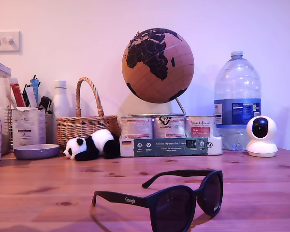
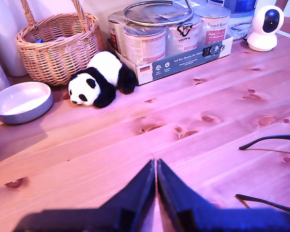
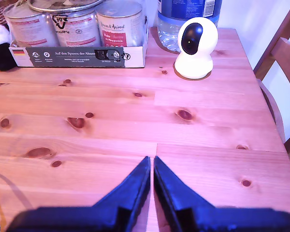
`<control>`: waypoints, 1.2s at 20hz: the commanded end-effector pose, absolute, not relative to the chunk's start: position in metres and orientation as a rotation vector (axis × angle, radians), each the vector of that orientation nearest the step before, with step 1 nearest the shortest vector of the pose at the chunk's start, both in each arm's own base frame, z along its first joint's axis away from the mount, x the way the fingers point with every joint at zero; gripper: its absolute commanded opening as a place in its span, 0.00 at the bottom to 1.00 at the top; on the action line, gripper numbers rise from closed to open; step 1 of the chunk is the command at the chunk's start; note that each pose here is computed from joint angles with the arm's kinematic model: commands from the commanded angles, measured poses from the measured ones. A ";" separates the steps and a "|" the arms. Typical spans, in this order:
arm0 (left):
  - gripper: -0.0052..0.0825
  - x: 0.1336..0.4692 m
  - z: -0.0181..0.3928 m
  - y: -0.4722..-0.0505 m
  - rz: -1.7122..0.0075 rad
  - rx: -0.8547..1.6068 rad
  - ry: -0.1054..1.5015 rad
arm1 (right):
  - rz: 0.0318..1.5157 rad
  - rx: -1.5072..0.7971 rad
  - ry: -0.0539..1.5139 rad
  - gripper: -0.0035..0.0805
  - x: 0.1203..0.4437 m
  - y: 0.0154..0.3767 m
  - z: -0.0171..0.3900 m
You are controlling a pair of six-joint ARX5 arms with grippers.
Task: Pick up the sunglasses and close them, then place them back on the table
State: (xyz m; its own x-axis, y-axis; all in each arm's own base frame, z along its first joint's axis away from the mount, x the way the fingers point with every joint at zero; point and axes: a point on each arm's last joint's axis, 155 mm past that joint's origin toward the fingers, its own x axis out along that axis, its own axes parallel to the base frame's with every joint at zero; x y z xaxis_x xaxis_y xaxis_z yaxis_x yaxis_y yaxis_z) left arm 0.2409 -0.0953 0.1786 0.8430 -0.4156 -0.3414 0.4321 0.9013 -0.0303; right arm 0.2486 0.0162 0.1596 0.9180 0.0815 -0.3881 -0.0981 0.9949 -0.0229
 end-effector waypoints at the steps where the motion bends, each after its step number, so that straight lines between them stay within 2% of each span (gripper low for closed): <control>1: 0.03 0.242 0.201 -0.111 -0.532 0.040 0.250 | 0.105 -0.037 0.422 0.03 0.247 0.019 0.151; 7: 0.03 0.241 0.202 -0.113 -0.542 0.038 0.246 | 0.106 -0.036 0.421 0.03 0.247 0.019 0.151; 12: 0.03 0.231 0.216 -0.135 -0.653 0.028 0.233 | 0.146 0.060 0.414 0.03 0.247 0.030 0.155; 18: 0.03 0.213 0.196 -0.181 -0.837 0.059 0.473 | 0.354 0.159 0.466 0.03 0.233 0.073 0.154; 22: 0.03 0.193 0.178 -0.226 -0.992 0.120 0.624 | 0.459 0.155 0.567 0.03 0.217 0.097 0.148; 24: 0.03 0.187 0.170 -0.239 -1.035 0.145 0.671 | 0.557 0.139 0.561 0.03 0.212 0.115 0.157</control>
